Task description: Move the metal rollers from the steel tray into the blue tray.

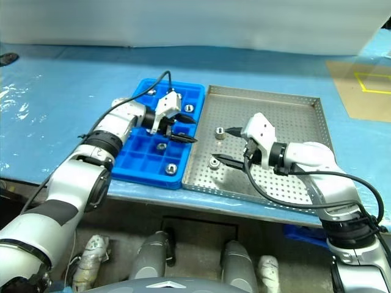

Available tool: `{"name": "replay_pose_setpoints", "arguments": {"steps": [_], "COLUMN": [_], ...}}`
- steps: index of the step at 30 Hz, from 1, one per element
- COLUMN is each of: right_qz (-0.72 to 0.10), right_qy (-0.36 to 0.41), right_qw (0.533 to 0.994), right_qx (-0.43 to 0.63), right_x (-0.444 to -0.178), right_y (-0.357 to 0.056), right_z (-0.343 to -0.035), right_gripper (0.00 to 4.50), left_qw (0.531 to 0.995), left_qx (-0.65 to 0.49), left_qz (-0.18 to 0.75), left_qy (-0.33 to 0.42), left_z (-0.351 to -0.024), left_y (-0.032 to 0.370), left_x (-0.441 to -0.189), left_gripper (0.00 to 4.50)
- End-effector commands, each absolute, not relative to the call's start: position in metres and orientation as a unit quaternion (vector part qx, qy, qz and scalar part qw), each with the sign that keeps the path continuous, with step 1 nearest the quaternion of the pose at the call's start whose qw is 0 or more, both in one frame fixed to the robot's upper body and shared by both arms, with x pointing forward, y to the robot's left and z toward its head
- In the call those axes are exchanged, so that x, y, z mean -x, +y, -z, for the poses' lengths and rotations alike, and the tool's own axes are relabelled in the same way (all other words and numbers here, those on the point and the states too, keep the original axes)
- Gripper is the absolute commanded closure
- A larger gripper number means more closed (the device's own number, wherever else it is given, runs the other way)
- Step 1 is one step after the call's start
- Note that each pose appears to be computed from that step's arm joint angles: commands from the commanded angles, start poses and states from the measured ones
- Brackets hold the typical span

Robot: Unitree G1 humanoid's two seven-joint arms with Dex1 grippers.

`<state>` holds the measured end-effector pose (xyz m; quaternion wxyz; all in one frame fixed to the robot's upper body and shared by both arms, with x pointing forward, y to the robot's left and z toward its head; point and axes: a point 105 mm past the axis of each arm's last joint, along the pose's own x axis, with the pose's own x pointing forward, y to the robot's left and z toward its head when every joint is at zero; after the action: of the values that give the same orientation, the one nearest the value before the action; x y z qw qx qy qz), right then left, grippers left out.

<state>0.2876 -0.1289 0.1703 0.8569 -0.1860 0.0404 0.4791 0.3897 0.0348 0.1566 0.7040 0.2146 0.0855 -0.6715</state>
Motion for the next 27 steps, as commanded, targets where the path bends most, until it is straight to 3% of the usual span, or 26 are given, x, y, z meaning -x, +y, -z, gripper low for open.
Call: {"name": "replay_pose_setpoints", "arguments": {"steps": [1, 10, 17, 27], "right_qz": [-0.462, -0.413, -0.378, -0.369], "right_qy": [0.017, 0.055, 0.072, 0.073], "right_qw": [0.866, 0.895, 0.911, 0.915], "right_qx": [0.188, 0.158, 0.149, 0.146], "right_x": [-0.28, -0.264, -0.25, -0.249], "right_y": [-0.133, -0.152, -0.164, -0.163], "right_z": [-0.183, -0.17, -0.163, -0.157], "right_gripper": [0.39, 0.39, 0.39, 0.39], "left_qw": [0.677, 0.612, 0.578, 0.552], "left_qx": [-0.236, -0.267, -0.288, -0.371], "left_qz": [0.694, 0.741, 0.757, 0.739], "left_qy": [0.063, 0.07, 0.102, 0.107], "left_z": [-0.171, -0.156, -0.144, -0.14], "left_y": [0.017, -0.018, -0.012, 0.006], "left_x": [-0.385, -0.366, -0.359, -0.365], "left_gripper": [0.72, 0.72, 0.72, 0.72]}}
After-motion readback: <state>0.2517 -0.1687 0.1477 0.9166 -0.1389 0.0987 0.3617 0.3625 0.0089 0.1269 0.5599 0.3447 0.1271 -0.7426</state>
